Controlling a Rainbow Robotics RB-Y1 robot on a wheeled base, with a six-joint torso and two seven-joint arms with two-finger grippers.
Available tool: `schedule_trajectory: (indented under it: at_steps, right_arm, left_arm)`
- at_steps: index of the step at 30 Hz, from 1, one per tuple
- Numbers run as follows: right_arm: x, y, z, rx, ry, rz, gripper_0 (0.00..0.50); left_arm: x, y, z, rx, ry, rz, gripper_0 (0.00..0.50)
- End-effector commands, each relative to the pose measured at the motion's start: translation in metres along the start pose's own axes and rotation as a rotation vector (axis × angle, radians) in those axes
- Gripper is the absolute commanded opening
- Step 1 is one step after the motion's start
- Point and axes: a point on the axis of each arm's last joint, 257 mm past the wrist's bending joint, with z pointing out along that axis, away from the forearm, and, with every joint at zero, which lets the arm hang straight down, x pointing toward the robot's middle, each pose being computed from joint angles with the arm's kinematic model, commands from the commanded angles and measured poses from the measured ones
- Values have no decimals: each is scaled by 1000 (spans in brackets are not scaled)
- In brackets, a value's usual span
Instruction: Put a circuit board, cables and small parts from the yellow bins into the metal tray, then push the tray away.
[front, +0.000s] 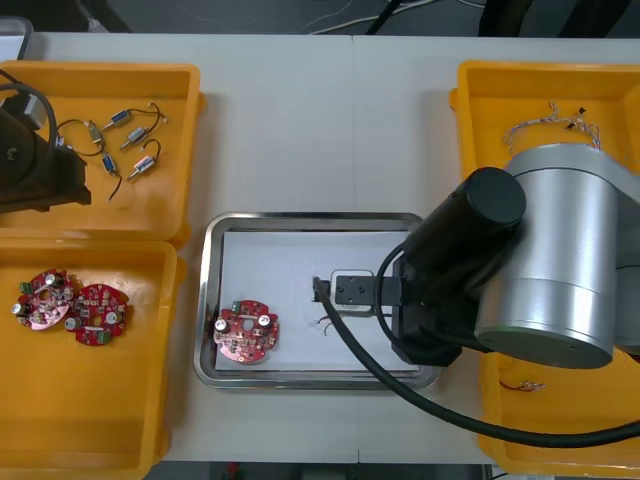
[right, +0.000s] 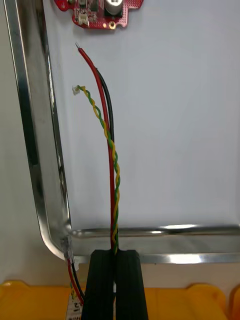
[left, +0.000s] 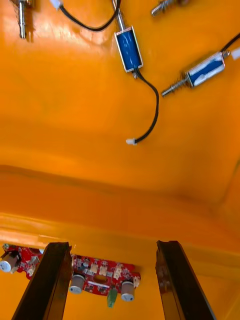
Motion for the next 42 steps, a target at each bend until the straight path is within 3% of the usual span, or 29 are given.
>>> schedule_trajectory:
  at_steps: [1, 4, 6, 10, 15, 22, 26, 29, 36, 40, 42]
  right_arm:
    - [-33, -2, 8, 4, -48, -28, 0]
    - [-33, -2, 20, 5, -39, -33, 0]
    - [-32, -3, 28, 9, -31, -35, 0]
    - [-25, -3, 41, 6, -8, -41, 0]
    - [-18, -1, 55, 3, 11, -56, 0]
    - [-17, 3, 77, 8, 27, -76, 0]
    - [-18, 5, 87, 7, 28, -83, 0]
    - [-22, 7, 93, -1, 21, -82, 0]
    - [-24, 9, 98, -9, 22, -94, 11]
    - [-24, 11, 98, -17, 20, -98, 76]
    - [-25, 10, 97, -12, 17, -99, 211]
  left_arm:
    - [-47, 1, -21, 14, -113, 81, 500]
    - [-58, -8, -20, 40, -152, 86, 500]
    - [-66, -10, -21, 35, -182, 96, 500]
    - [-78, -8, -19, -8, -230, 117, 500]
    - [-86, 1, -19, -51, -260, 108, 500]
    - [-93, 26, -12, -70, -237, 5, 500]
    - [-100, 33, -12, -86, -247, -15, 500]
    - [-106, 33, -12, -81, -242, -30, 500]
    - [-119, 21, -19, -52, -273, -33, 500]
    - [-129, 12, -23, -30, -309, -32, 500]
    - [-132, 7, -21, -21, -318, -33, 500]
